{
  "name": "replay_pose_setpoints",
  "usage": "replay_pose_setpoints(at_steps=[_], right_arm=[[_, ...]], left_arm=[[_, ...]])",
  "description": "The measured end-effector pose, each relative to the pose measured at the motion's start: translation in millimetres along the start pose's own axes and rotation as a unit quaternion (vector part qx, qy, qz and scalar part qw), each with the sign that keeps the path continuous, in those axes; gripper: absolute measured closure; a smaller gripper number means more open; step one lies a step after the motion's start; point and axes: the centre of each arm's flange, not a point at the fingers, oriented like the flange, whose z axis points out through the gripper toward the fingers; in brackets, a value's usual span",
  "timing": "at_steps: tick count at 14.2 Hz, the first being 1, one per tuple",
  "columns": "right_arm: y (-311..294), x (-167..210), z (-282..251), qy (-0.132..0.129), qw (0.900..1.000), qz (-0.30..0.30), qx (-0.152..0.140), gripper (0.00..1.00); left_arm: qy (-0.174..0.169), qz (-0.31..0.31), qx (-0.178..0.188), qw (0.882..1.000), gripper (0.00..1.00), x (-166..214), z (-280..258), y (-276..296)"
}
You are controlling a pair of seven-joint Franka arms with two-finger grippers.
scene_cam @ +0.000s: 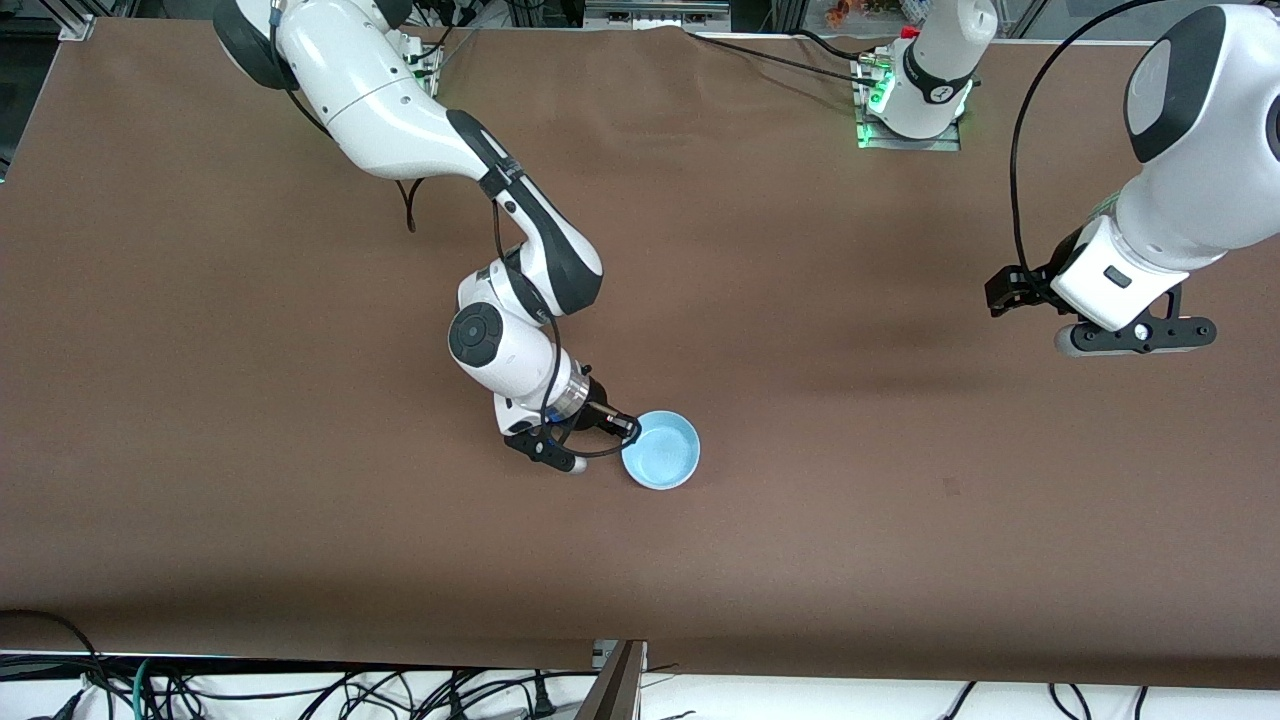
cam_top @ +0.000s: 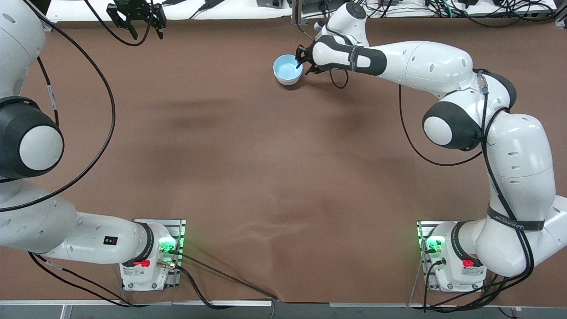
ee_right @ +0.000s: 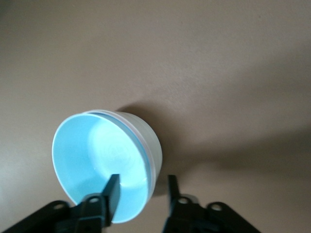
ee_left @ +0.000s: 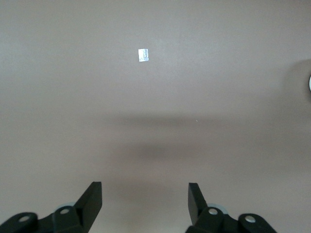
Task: Stack pink and blue bowls on white bowl
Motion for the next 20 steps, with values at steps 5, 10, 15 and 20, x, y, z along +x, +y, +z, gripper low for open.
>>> replay_pose_setpoints(at_steps=[5, 10, 15, 20], right_arm=[[4.7, 29.1, -55.0, -0.035, 0.994, -0.056, -0.091, 0.0], [37.3, 59.7, -166.2, -0.084, 0.954, -0.203, -0.205, 0.0], [83.1, 82.4, -300.7, -0.115, 0.938, -0.221, -0.242, 0.0], [162.2, 102.4, -449.9, -0.087, 0.959, -0.17, -0.211, 0.0]], left_arm=[[0.002, 0.001, 0.0, 1.0, 0.04, 1.1, 2.1, 0.8], [0.01, 0.002, -0.002, 1.0, 0.0, 5.4, 1.8, 2.7], [0.012, 0.006, -0.003, 1.0, 0.0, 7.8, 2.6, 8.1], [0.025, 0.007, -0.007, 1.0, 0.0, 21.9, -4.5, 13.0]])
